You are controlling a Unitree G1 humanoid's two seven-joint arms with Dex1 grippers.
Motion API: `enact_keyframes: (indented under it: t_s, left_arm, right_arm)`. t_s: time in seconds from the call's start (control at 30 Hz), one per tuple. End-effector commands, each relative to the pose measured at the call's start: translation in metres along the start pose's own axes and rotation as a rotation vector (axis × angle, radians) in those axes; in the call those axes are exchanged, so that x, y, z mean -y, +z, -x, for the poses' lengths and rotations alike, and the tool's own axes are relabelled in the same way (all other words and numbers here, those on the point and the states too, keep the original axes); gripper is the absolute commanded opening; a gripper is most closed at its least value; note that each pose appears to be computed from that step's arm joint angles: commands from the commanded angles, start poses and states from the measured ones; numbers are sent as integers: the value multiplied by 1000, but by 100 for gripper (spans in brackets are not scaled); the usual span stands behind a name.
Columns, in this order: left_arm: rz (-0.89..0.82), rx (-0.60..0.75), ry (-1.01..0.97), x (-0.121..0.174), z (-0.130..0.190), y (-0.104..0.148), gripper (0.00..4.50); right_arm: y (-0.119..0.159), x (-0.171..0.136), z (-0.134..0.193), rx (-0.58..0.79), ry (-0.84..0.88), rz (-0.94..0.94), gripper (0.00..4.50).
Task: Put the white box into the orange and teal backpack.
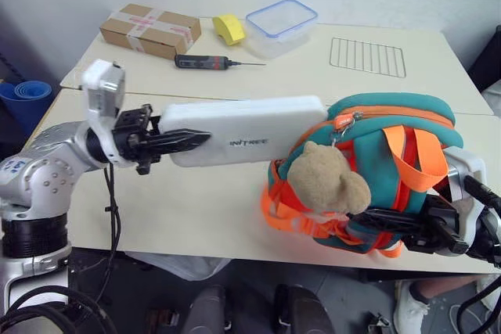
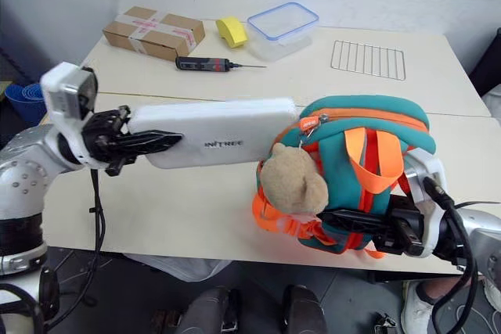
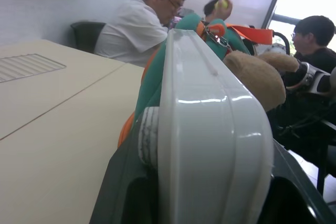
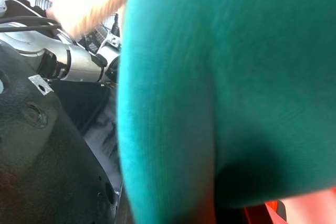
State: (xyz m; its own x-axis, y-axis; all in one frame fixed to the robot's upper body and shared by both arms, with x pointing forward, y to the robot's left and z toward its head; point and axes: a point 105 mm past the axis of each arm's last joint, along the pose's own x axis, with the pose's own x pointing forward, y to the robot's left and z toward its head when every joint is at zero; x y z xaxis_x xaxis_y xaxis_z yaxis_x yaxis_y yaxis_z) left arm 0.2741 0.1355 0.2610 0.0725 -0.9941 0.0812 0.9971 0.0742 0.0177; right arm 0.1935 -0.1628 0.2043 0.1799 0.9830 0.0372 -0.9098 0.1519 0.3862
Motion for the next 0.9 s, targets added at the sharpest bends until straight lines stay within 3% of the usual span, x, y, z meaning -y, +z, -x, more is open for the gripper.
enact_keyframes:
  t_s: [0.03,0.17,0.37,0.6,0.87,0.9]
  left_arm:
    - [-90,-144,-55,-3,-16,-9,145]
    - [-129,-188,-45,-20,-51,-6,145]
    - [-171,-325,-218,-8,-92,-20,145]
    - [-200,-260,-145,-24,-65,-13,145]
    - [-123,11,-101,-27,-18,39,145]
    - [-104,-11,-119,-22,-11,42,145]
  right_arm:
    - [4,-3,-4,15,28,30,2]
    - [3,-2,-8,19,34,25,2]
    - [2,-1,-12,21,39,26,2]
    - [1,-2,-13,34,23,34,2]
    - [-3,-4,-10,25,12,20,2]
    - [-3,-3,-10,25,12,20,2]
